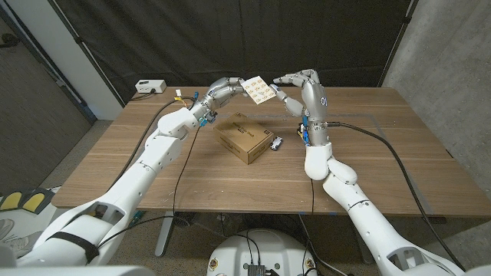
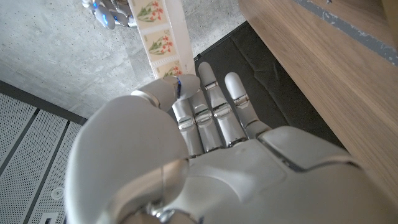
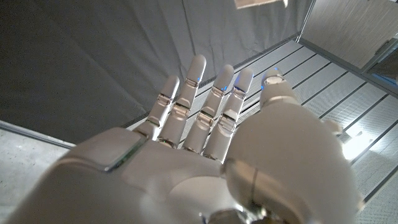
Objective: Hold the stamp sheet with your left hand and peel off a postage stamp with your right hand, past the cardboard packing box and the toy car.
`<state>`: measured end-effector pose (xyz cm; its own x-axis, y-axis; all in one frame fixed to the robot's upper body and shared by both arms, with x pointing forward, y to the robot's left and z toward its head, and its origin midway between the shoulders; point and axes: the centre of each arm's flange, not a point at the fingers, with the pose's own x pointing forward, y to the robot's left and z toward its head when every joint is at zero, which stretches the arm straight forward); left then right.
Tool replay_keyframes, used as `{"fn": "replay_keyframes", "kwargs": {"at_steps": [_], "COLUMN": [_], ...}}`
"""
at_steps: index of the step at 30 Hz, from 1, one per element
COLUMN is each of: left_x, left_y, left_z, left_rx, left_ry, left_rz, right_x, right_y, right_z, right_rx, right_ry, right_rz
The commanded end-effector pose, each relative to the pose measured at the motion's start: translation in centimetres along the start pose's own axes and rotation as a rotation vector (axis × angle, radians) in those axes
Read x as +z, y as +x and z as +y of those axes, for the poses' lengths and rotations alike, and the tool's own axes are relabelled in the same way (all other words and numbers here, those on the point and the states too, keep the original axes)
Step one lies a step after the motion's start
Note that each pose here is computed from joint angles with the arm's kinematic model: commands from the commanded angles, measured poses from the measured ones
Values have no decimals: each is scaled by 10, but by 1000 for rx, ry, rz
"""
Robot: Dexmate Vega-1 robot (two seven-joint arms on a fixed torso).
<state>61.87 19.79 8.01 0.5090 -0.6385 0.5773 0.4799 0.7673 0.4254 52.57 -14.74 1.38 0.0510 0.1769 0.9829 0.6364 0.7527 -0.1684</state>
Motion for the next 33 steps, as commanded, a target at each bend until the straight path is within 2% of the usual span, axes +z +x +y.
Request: {"fn": "replay_keyframes", "kwargs": {"at_steps": [1,13,33], "left_x": [-3,-1,3], "left_y": [10,11,7], "left_z": [-2,-5,-8], "left_rx": [-10,-29,-52], "left_ry": [-14,-23,-25], "left_rz": [8,11,9], "right_x": [5,10,6], "right_y": [-2,-2,0], "right_z": [2,7,20], "right_rx": [90,88,101], "right_ry": [-16,-85,-131], "right_rz": [-33,-62,-61]}}
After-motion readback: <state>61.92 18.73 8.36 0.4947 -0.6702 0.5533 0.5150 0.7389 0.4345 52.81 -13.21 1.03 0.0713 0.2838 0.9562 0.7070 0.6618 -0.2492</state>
